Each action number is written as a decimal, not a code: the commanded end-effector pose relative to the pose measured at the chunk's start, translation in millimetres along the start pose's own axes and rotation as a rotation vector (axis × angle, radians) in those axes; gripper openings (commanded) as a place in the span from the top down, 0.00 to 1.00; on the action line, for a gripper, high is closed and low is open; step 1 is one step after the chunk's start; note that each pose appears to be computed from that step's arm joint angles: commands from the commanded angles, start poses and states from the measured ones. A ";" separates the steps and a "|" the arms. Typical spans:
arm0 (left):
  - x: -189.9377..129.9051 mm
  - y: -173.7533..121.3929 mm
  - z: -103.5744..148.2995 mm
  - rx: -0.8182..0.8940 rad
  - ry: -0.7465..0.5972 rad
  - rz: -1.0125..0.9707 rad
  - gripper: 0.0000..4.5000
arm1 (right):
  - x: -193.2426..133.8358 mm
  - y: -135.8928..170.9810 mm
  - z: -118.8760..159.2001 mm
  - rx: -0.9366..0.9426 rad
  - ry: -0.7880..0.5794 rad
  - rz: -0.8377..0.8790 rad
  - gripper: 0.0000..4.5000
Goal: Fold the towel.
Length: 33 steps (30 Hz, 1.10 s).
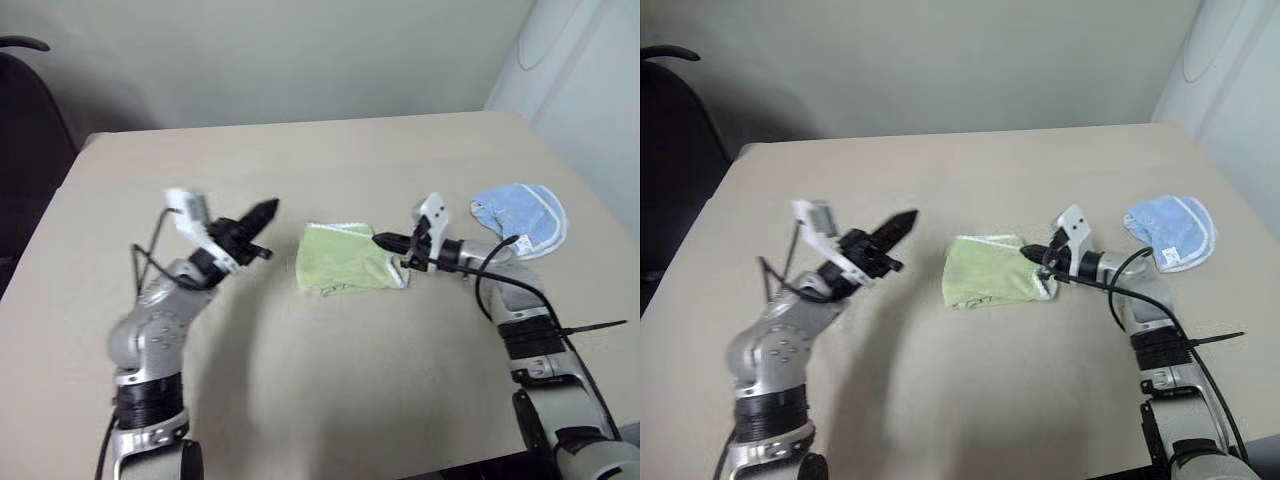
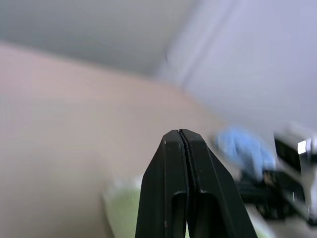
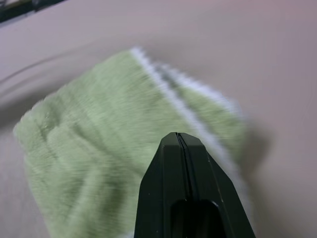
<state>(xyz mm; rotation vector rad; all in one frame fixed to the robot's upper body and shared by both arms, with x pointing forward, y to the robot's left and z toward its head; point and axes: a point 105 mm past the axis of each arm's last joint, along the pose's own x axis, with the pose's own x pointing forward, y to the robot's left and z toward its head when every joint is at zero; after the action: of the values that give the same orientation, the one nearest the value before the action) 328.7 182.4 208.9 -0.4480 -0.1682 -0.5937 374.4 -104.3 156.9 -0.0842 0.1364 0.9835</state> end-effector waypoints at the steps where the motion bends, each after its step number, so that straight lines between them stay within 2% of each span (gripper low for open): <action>1: -20.0 7.7 10.0 0.022 -0.011 0.058 1.00 | -5.5 -2.6 27.7 0.005 -0.074 0.029 0.96; 3: -29.1 14.7 6.2 0.017 0.014 0.100 1.00 | -5.7 -10.0 25.3 0.023 -0.056 0.012 0.87; 7: -32.5 23.1 -15.6 -0.114 0.100 0.153 1.00 | -4.8 -22.7 27.2 0.014 -0.054 -0.035 0.57; 10: -25.1 10.4 -31.2 -0.246 0.175 0.078 0.87 | -2.4 -33.3 30.3 -0.005 -0.063 -0.095 0.33; 12: -19.1 3.5 -41.2 -0.313 0.236 0.038 0.71 | -1.1 -34.8 31.6 -0.007 -0.069 -0.098 0.18; 15: -11.4 -2.0 -58.1 -0.361 0.339 0.015 0.46 | 0.5 -34.2 33.4 -0.015 -0.080 -0.095 0.18; 17: -5.9 -2.6 -74.6 -0.388 0.419 0.010 0.33 | 0.5 -33.5 34.6 -0.017 -0.093 -0.102 0.18; 21: 4.2 -5.5 -92.5 -0.407 0.499 -0.004 0.01 | -2.3 -34.2 35.5 -0.018 -0.109 -0.123 0.18; 33: 37.0 -41.6 -136.9 -0.488 0.638 -0.102 0.00 | -11.1 -38.4 40.4 -0.020 -0.146 -0.186 0.18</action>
<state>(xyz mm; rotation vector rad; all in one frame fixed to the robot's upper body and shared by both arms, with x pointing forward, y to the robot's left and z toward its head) 342.8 82.0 114.9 -0.7078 0.5431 -0.8110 405.0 -126.7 180.4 -0.0377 0.0555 0.8127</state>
